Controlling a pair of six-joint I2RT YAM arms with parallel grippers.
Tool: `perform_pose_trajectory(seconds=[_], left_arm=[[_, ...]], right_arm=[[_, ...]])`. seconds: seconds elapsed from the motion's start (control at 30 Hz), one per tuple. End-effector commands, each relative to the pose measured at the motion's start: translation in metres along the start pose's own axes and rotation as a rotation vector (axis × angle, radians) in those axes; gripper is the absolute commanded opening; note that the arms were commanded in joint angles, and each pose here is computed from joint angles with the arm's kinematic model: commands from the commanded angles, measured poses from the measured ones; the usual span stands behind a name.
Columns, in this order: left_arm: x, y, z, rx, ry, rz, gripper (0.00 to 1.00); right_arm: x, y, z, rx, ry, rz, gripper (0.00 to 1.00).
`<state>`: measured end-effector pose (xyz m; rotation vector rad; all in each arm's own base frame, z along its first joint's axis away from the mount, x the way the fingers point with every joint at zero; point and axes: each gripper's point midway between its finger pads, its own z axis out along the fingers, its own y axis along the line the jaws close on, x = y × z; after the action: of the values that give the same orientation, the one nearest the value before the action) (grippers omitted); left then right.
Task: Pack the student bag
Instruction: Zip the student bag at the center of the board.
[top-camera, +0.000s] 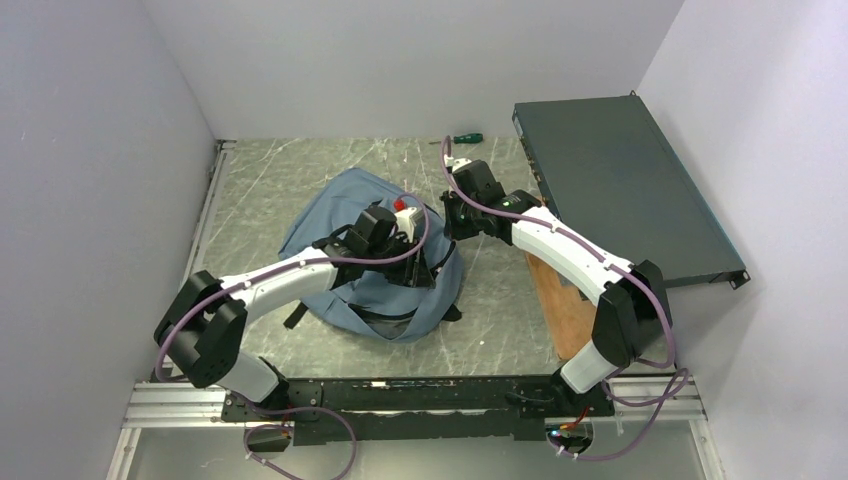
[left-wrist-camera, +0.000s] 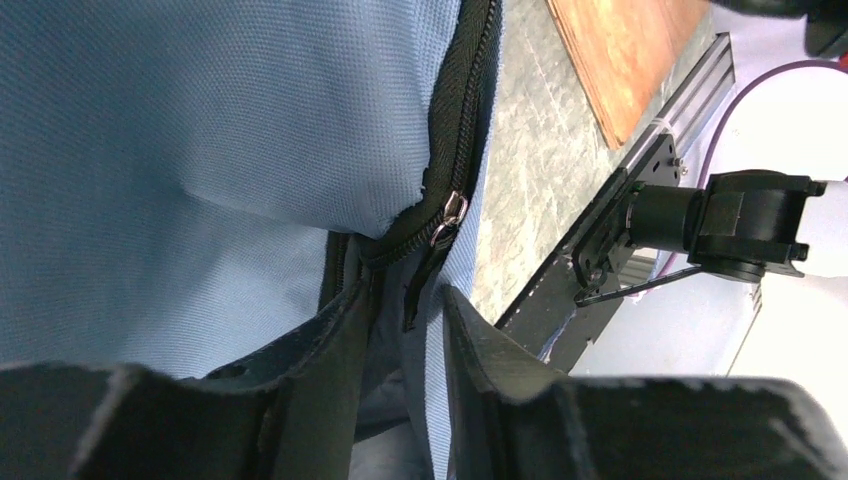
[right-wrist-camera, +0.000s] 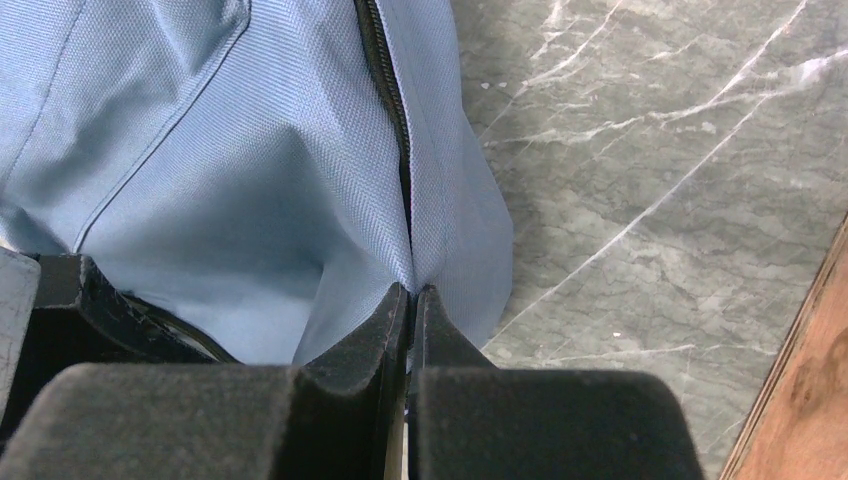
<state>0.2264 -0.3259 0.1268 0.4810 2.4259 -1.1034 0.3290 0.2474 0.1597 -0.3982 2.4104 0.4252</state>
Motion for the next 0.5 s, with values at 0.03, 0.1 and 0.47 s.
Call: perform_pose_trajectory(seconds=[0.03,0.1,0.47], left_arm=[[-0.022,-0.026,0.006,0.084,-0.063,0.048,0.45],[-0.023,-0.027,0.008,0.082,-0.06,0.048,0.39],[-0.004,-0.078,-0.021,0.238,-0.085,0.053,0.38]], right_arm=[[-0.024,0.017,-0.015,-0.078,-0.096,0.003,0.0],[-0.024,0.018,-0.014,-0.081,-0.096,0.005,0.0],[0.013,0.022,-0.038,0.032,0.077,0.133,0.52]])
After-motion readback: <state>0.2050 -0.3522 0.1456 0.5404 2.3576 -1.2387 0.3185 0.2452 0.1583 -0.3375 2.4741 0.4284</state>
